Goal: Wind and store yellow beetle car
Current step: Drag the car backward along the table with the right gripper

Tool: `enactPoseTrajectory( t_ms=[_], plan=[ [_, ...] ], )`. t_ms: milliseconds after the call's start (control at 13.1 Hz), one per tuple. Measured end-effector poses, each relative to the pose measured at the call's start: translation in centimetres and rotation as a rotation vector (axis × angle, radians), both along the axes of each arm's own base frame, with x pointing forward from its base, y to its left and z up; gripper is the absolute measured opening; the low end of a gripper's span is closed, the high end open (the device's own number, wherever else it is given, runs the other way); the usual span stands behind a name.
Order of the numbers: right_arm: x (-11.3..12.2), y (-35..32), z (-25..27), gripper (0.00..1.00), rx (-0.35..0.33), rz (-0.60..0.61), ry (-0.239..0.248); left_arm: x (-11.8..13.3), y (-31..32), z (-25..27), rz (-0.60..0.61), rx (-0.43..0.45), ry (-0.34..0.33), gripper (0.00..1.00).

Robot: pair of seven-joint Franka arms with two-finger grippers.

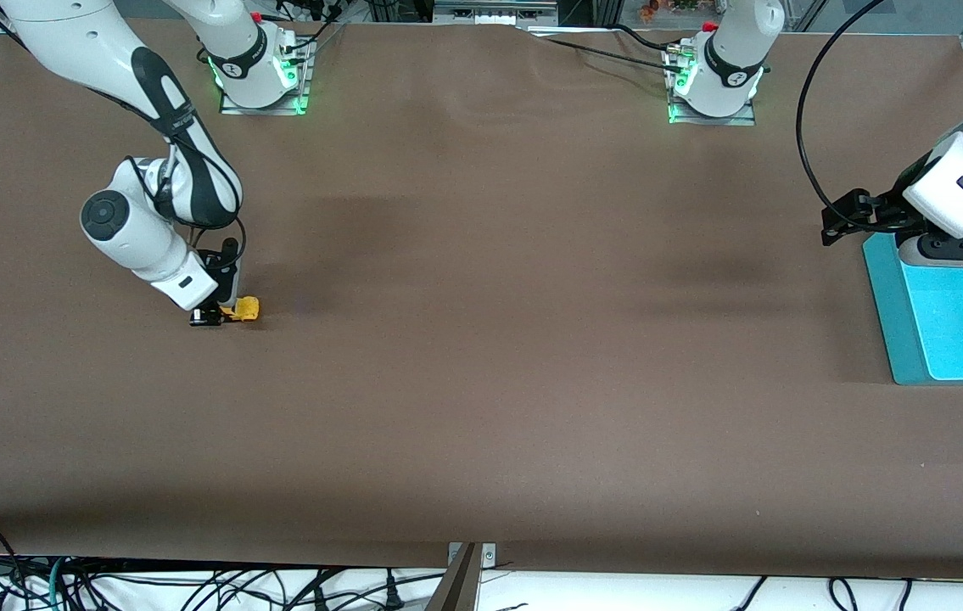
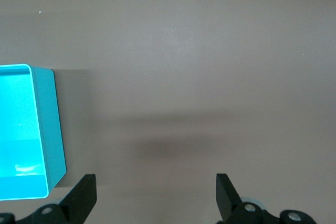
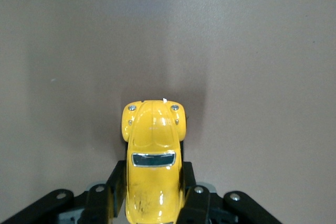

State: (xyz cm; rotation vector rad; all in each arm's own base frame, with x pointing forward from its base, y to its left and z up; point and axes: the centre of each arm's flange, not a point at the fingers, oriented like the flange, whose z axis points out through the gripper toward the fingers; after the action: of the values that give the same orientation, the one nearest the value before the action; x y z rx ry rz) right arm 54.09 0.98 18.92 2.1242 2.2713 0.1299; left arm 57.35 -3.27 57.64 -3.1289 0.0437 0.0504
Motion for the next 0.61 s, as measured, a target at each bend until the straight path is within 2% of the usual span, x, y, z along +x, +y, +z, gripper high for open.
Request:
enactPoseTrajectory(
  t_ms=[228, 609],
  plan=[
    [-0.1, -0.9, 0.0, 0.45, 0.029, 0.017, -0.001, 0.0, 0.0, 0.1, 0.001, 0.0, -0.001, 1.0],
    [0.0, -2.1, 0.0, 0.45, 0.036, 0.028, 0.017, 0.5, 0.7, -1.0, 0.012, 0.0, 0.02, 1.0]
  ],
)
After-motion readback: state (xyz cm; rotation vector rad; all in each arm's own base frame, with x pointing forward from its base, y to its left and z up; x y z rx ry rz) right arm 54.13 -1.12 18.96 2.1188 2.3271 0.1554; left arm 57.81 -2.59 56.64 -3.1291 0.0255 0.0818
